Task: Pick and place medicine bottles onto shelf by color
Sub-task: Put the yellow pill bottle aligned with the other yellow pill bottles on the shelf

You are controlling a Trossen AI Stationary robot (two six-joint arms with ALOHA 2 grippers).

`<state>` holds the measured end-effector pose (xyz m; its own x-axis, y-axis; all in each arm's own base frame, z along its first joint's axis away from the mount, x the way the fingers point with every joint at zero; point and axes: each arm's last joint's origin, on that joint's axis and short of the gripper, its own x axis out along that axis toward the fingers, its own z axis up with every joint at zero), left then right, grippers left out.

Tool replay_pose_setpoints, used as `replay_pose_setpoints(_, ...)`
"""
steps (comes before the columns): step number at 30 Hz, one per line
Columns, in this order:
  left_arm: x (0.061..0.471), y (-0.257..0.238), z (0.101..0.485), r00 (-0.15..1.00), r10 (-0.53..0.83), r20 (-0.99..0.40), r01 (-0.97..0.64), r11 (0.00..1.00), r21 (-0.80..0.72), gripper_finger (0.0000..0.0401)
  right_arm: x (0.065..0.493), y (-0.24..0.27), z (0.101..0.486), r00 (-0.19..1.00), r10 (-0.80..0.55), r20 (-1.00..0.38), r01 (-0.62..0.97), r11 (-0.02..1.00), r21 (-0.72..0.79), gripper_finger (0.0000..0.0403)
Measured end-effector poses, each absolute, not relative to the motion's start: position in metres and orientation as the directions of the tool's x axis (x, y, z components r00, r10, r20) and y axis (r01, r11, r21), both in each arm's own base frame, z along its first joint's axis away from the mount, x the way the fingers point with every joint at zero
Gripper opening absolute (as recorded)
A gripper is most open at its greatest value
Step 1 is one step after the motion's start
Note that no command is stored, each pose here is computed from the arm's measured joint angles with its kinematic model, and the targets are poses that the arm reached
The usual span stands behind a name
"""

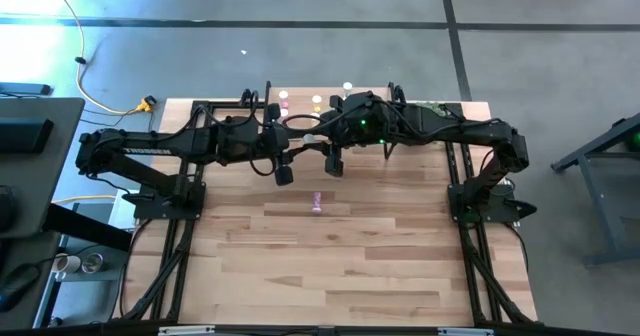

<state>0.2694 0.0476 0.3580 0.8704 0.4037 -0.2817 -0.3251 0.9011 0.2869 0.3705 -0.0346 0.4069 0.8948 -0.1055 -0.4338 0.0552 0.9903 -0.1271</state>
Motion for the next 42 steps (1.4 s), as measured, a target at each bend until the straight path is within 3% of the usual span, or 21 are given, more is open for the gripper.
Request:
replay_pose_setpoints(18, 0.2693, 0.0474, 0.3584, 0.872, 0.402, -0.279, -0.325, 0.902, 0.286, 0.0115, 0.3704, -0.0348, 0.4071, 0.895, -0.106, -0.433, 0.068, 0.993, -0.101, 0.0119)
replay_pose_setpoints(33, 0.2679, 0.0477, 0.3565, 0.854, 0.426, -0.299, -0.368, 0.901, 0.231, 0.0212, 0.3708, -0.0352, 0.4053, 0.89, -0.109, -0.442, 0.071, 0.992, -0.102, 0.0118)
replay_pose_setpoints(42, 0.261, 0.0495, 0.3578, 0.802, 0.512, -0.306, -0.446, 0.856, 0.262, 0.0217, 0.3691, -0.043, 0.4033, 0.873, -0.159, -0.46, 0.117, 0.986, -0.118, 0.0118)
